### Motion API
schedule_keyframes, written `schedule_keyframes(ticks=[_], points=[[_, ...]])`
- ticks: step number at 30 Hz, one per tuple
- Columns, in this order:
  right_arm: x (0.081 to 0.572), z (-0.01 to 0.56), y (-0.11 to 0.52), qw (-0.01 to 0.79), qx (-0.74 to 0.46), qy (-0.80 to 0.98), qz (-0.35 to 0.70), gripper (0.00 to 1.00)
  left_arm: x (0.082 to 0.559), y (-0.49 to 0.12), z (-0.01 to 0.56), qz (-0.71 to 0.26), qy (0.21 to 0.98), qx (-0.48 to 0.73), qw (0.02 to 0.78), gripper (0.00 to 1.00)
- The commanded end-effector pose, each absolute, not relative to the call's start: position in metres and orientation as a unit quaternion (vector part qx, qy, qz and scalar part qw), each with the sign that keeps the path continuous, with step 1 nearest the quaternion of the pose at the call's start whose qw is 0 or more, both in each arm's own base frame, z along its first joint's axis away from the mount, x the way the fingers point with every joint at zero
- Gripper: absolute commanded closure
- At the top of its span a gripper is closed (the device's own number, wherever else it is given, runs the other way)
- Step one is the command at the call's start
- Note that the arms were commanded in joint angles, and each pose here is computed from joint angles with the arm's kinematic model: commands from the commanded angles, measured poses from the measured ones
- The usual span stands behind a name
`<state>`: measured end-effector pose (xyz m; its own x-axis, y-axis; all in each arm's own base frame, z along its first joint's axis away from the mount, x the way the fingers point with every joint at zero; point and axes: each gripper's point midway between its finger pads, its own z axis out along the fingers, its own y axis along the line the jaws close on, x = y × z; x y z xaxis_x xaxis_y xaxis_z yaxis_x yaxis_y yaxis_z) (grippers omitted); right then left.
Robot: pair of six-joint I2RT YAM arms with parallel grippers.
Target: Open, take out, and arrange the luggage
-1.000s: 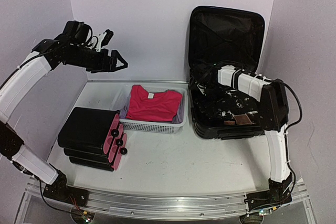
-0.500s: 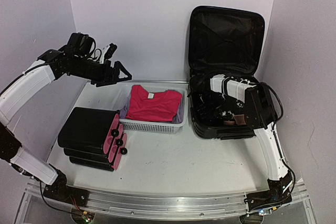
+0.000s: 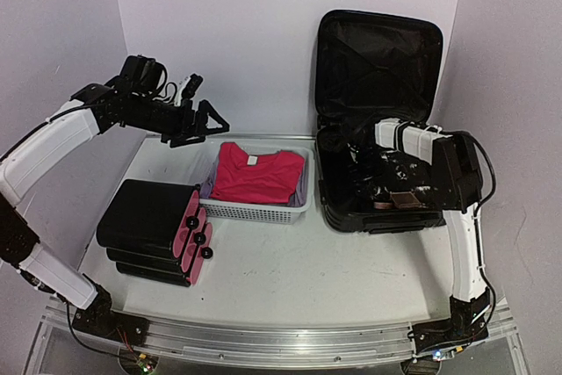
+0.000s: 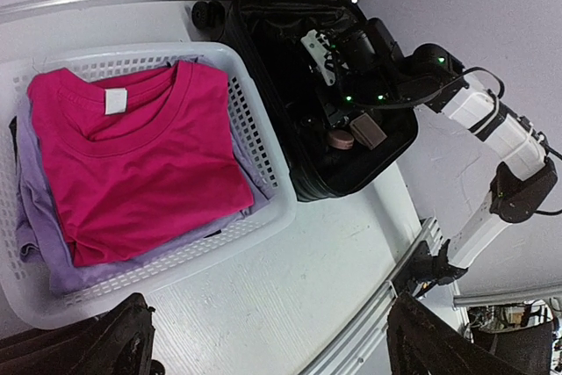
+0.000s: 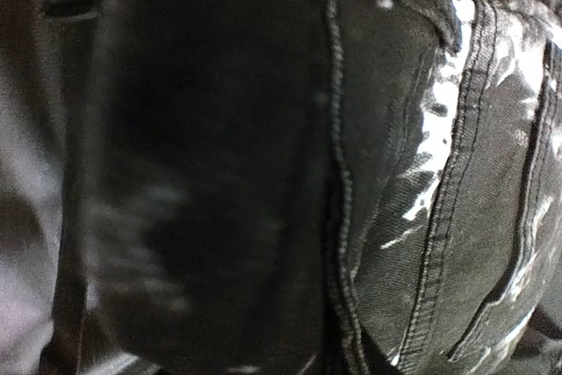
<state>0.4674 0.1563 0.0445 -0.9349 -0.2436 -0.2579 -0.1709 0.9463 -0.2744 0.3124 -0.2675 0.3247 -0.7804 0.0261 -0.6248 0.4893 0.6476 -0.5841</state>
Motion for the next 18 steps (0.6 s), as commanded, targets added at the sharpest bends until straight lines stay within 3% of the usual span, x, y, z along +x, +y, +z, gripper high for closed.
schedule_keyframes(ticks=[1, 7, 14, 18], points=[[0.463, 0.071, 0.178, 0.16, -0.119, 0.98, -0.025, 0.66, 0.318, -0.287, 0.338, -0.425, 0.842, 0.151, 0.296, 0.07], [0.457, 0.094, 0.177, 0.163, -0.104, 0.979, 0.061, 0.73, 0.317, -0.301, 0.336, -0.437, 0.839, 0.153, 0.286, 0.07], [0.459, 0.106, 0.166, 0.158, -0.072, 0.972, 0.156, 0.61, 0.318, -0.313, 0.328, -0.455, 0.839, 0.146, 0.261, 0.06], [0.46, 0.102, 0.156, 0.145, -0.051, 0.969, 0.193, 0.61, 0.318, -0.317, 0.327, -0.459, 0.836, 0.149, 0.261, 0.06]])
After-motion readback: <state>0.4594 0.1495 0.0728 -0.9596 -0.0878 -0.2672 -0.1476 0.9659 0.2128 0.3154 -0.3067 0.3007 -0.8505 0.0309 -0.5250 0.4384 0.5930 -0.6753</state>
